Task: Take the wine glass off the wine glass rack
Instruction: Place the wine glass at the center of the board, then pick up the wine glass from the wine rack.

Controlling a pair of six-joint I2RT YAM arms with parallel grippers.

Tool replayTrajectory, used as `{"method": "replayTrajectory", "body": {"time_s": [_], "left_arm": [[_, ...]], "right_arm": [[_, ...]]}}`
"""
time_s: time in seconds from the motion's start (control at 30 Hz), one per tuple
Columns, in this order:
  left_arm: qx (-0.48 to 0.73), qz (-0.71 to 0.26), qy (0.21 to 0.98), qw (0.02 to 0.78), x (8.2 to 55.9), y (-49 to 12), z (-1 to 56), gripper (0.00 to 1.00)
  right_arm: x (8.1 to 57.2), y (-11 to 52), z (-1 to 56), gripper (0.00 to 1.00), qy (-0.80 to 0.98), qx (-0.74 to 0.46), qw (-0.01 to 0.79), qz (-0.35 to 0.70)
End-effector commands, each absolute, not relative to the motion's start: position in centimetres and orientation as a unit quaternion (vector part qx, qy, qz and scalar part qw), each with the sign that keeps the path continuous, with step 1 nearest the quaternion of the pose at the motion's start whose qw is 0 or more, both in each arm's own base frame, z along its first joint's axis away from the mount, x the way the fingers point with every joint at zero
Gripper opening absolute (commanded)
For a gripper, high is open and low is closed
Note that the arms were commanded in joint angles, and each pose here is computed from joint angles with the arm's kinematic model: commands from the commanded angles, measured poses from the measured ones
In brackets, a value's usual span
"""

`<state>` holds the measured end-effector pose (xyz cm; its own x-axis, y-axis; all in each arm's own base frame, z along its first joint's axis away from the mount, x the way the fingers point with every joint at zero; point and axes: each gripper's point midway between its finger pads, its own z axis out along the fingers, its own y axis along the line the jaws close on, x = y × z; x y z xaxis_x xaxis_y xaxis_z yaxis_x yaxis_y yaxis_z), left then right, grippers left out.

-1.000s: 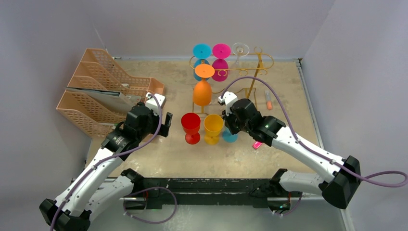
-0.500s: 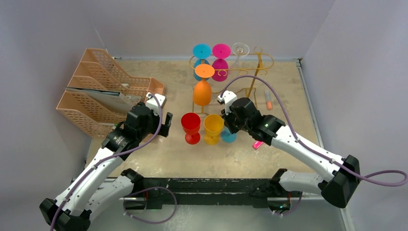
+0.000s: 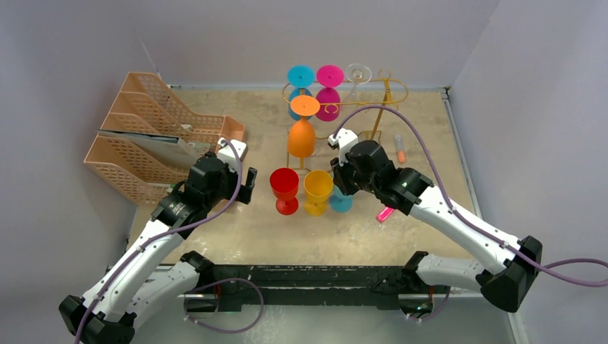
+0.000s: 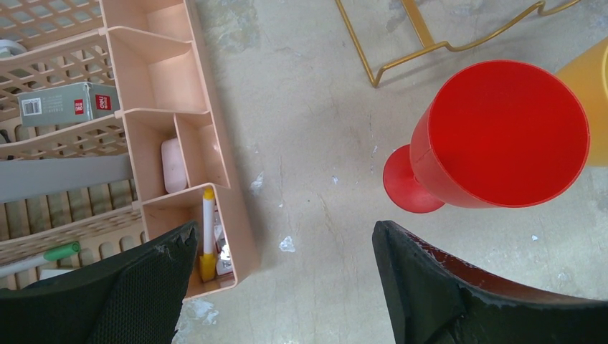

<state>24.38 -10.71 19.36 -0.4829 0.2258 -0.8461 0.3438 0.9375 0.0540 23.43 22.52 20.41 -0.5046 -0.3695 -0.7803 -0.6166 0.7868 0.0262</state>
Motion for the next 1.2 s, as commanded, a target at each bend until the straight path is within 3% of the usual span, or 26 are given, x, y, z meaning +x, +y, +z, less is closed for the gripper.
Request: {"method": "replayTrajectory", "body": {"time_s": [0.0, 0.1, 0.6, 1.17], "left_arm": [[0.161, -0.057, 0.849, 0.500, 24.7, -10.4, 20.9, 0.88], [0.161, -0.057, 0.849, 0.500, 24.7, -10.4, 20.9, 0.88], [0.160, -0.053, 0.848, 0.502, 24.8, -10.2, 21.0, 0.88], [0.156, -0.048, 0.845, 0.509, 24.8, -9.9, 21.3, 0.90]], "right_arm": [[23.5, 23.2, 22.4, 0.27, 0.859, -0.260, 0.405, 0.172], [23.6, 23.4, 22.4, 0.31, 0.871, -0.245, 0.391, 0.169], [23.4, 26.8, 22.4, 0.28, 0.876, -0.277, 0.348, 0.189], [24.1, 27.9, 32.2, 0.30, 0.841, -0.179, 0.439, 0.260]]}}
